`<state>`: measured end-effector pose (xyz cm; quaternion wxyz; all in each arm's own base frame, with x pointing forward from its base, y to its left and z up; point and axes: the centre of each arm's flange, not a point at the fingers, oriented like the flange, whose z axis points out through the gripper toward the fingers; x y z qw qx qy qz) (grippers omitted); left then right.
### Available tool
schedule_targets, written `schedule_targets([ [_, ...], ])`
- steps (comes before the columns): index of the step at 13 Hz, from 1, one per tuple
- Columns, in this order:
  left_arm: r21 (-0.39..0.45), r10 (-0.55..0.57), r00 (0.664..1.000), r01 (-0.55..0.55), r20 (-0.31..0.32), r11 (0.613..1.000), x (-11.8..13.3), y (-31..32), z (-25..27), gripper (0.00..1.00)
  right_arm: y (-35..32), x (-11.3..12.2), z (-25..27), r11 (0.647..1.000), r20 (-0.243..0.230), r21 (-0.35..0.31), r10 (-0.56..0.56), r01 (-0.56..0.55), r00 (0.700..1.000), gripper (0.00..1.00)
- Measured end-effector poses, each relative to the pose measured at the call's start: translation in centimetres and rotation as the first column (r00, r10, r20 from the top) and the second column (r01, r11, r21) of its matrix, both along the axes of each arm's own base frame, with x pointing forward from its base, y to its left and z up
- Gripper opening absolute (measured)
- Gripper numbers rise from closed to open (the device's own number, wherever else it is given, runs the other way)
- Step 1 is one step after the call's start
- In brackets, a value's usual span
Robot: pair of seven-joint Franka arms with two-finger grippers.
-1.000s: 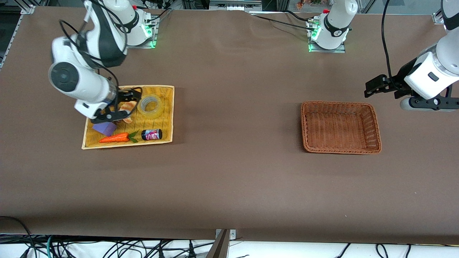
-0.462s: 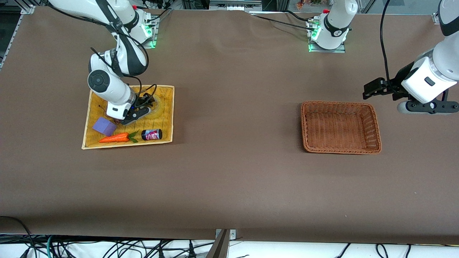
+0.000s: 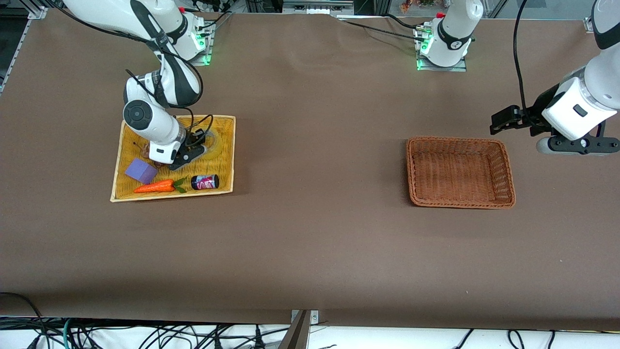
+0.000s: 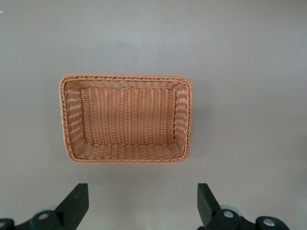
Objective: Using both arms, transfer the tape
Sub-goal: 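Reach the right gripper down and grasp the yellow tape roll, then carry the tape toward the basket while the left gripper reaches it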
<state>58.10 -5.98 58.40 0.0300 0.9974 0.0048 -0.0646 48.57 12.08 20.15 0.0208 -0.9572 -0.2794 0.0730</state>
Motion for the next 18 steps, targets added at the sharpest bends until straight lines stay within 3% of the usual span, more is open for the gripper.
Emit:
schedule_targets([
  [1,0.001,0.002,1.000,-0.002,-0.005,1.000,0.1,0.1,-0.3,1.00,0.1,0.4,0.4,1.000,-0.009,-0.003,0.000,0.000,1.000,0.22],
  [5,-0.002,0.052,0.998,-0.052,-0.044,0.999,3.0,3.2,-5.4,1.00,0.8,4.1,5.8,0.997,-0.117,-0.049,-0.070,0.064,0.991,0.22],
  [7,-0.005,0.046,0.997,-0.046,-0.057,0.999,3.6,3.1,-6.8,1.00,3.5,6.1,10.2,0.992,-0.123,-0.042,-0.127,0.123,0.984,0.22],
  [9,-0.005,0.040,0.996,-0.041,-0.085,0.999,4.2,2.8,-8.9,1.00,9.0,5.8,12.1,0.976,-0.103,-0.021,-0.217,0.216,0.971,0.22],
  [12,-0.009,0.043,0.993,-0.044,-0.110,0.999,5.7,2.8,-12.8,1.00,20.4,4.6,10.7,0.932,-0.072,-0.007,-0.363,0.364,0.929,0.22],
  [16,-0.010,0.037,0.987,-0.040,-0.154,0.999,6.4,2.5,-16.1,1.00,35.5,3.4,4.3,0.834,-0.077,0.067,-0.543,0.547,0.836,0.22],
  [18,-0.018,0.030,0.989,-0.033,-0.148,0.999,7.1,1.8,-18.3,1.00,39.0,2.3,1.2,0.822,-0.088,0.091,-0.556,0.562,0.827,0.22],
])
